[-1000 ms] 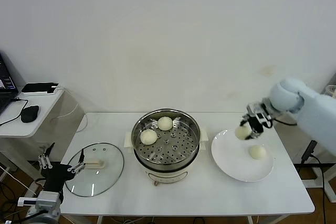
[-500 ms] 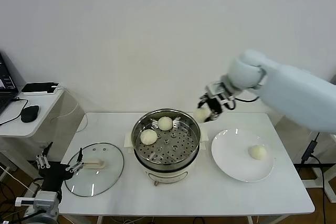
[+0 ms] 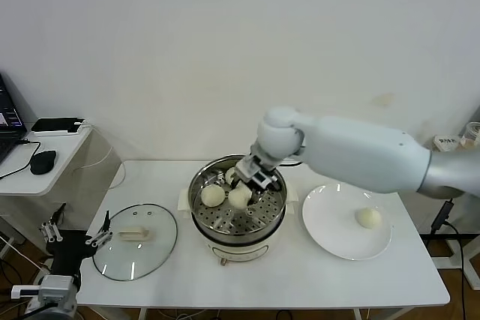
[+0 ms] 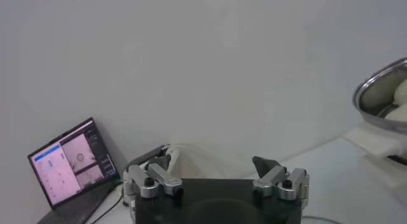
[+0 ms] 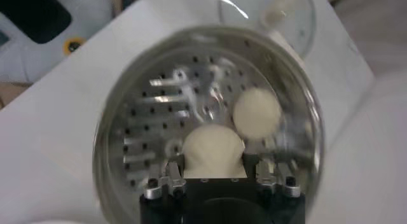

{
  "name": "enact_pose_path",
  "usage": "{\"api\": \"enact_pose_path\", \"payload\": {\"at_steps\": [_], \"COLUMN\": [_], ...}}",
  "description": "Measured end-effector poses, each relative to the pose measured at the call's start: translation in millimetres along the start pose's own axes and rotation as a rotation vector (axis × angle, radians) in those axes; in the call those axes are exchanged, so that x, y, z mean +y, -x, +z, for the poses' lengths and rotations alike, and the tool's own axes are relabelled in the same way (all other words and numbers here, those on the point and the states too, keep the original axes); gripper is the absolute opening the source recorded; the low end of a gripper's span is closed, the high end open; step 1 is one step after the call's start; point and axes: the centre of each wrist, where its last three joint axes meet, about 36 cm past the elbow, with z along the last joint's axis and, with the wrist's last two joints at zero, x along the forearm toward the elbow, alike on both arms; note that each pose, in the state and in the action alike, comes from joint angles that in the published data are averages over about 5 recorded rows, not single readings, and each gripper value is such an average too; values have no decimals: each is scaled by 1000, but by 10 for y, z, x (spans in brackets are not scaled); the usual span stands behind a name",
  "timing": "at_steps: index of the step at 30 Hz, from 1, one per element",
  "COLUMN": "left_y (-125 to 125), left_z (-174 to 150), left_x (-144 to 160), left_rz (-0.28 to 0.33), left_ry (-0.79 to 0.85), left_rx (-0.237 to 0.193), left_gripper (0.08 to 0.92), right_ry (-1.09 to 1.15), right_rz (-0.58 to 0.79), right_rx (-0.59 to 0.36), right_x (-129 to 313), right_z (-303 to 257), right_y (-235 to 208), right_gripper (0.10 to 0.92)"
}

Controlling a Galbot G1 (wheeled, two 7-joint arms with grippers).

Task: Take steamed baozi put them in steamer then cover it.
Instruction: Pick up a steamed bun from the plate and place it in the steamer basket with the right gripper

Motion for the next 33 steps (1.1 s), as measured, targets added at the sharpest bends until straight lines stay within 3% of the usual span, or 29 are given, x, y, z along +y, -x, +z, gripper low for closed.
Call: {"api": "enact_pose_path", "payload": {"at_steps": [16,25,33], "left_y": [-1,18,49], "left_z": [7,2,4], "left_x": [1,11,35], "left_rz": [-6,-3,3], "left_ry": [-9,-5,3], "left_rx": [2,-3,-7], "left_gripper": [823,823,823], "right_ry": [-228,-256,-185], "right_rz": [-55,-50,-26], "right_rx": [-39,-35,21], "right_x": [25,36,51], "right_z": [-237,-218,-27], "right_y": [295,188,-145], "right_gripper": [592,796,823]}}
